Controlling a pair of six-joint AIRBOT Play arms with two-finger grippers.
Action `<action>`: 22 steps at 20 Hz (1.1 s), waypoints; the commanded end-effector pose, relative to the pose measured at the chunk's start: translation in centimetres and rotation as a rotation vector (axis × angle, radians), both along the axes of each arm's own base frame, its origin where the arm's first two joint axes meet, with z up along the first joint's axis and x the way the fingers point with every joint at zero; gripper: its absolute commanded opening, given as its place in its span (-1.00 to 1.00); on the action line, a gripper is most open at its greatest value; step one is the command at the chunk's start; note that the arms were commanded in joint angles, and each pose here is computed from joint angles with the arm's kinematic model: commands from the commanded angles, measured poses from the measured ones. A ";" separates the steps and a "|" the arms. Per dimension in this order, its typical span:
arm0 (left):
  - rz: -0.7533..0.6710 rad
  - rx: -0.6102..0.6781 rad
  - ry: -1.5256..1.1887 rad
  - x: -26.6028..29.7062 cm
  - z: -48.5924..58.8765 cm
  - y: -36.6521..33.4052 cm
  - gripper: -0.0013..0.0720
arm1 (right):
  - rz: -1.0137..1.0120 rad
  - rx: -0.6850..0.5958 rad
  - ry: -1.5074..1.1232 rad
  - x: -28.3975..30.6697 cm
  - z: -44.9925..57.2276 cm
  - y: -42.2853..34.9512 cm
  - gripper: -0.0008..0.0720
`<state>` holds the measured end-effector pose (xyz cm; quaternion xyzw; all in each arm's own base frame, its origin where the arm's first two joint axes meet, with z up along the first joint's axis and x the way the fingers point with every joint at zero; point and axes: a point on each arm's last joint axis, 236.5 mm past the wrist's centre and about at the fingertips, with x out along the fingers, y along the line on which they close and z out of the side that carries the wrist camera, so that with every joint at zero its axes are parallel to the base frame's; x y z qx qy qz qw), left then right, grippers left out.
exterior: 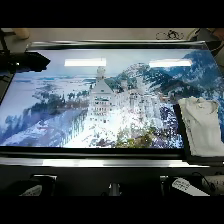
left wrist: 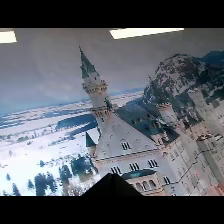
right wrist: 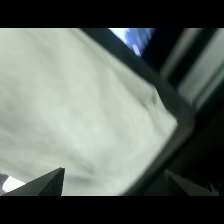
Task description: Fold the shirts.
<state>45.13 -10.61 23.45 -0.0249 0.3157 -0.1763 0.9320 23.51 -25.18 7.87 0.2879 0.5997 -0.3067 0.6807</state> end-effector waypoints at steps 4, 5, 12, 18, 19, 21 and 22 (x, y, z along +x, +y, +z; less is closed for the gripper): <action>0.303 0.398 0.409 -0.1 -12.7 9.5 0.30 | 0.502 -0.244 -0.412 18.4 11.2 14.5 0.93; 0.305 0.390 0.533 -1.6 -15.7 9.2 1.00 | 0.530 -0.165 -0.364 19.0 8.9 18.3 0.93; 0.205 0.274 0.573 -4.5 -21.1 6.0 1.00 | 0.681 0.103 -0.087 17.3 0.2 27.1 0.95; 0.210 0.278 0.552 -3.8 -20.7 6.1 1.00 | 0.685 0.107 -0.071 16.9 0.2 27.1 0.93; 0.210 0.279 0.553 -3.8 -20.7 6.1 1.00 | 0.685 0.107 -0.071 16.9 0.2 27.1 0.93; 0.210 0.279 0.553 -3.8 -20.7 6.1 1.00 | 0.685 0.107 -0.071 16.9 0.2 27.1 0.93; 0.210 0.279 0.553 -3.8 -20.7 6.1 1.00 | 0.685 0.107 -0.071 16.9 0.2 27.1 0.93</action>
